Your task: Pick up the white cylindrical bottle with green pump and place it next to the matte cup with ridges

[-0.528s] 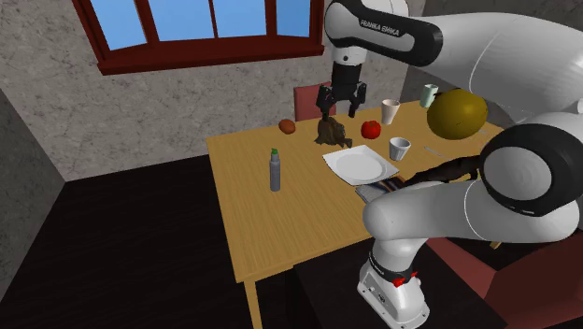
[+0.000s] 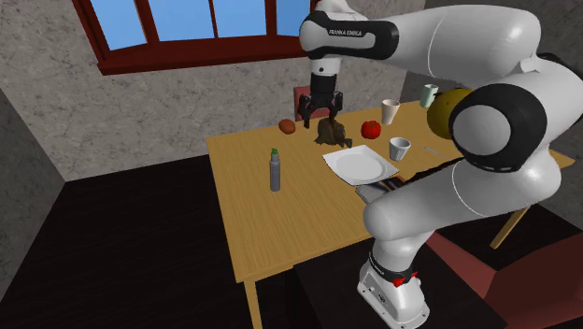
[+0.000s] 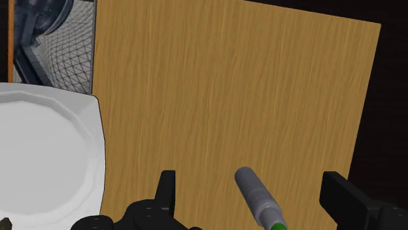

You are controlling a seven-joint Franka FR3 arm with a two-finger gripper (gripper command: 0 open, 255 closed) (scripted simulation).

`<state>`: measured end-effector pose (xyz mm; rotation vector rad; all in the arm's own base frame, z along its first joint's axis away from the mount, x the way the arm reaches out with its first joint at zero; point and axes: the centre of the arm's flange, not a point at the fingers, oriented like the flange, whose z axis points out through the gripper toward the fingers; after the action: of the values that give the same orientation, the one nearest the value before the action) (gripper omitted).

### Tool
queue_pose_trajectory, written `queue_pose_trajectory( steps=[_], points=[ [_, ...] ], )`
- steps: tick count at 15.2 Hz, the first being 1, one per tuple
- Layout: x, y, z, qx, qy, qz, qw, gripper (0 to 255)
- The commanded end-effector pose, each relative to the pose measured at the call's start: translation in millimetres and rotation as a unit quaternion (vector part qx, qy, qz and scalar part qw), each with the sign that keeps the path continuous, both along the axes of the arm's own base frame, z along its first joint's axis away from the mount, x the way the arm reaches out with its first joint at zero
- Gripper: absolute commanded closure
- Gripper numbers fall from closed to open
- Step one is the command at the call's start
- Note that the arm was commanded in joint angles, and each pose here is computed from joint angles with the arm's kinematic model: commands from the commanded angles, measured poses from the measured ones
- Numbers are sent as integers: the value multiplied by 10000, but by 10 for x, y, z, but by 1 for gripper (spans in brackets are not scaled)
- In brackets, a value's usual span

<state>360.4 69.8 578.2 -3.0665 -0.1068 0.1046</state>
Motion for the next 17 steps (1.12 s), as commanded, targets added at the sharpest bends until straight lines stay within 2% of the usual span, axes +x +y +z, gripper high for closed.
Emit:
queue_pose_trajectory(
  steps=[1, 8, 15, 17],
  points=[
    [240, 84, -130, 34, 112, 90, 9999, 0],
    [989, 485, -687, 144, 505, 404, 9978, 0],
    [1665, 944, -1291, 254, 897, 716, 9931, 0],
    [1701, 988, -1391, 263, 927, 741, 9926, 0]
  ],
)
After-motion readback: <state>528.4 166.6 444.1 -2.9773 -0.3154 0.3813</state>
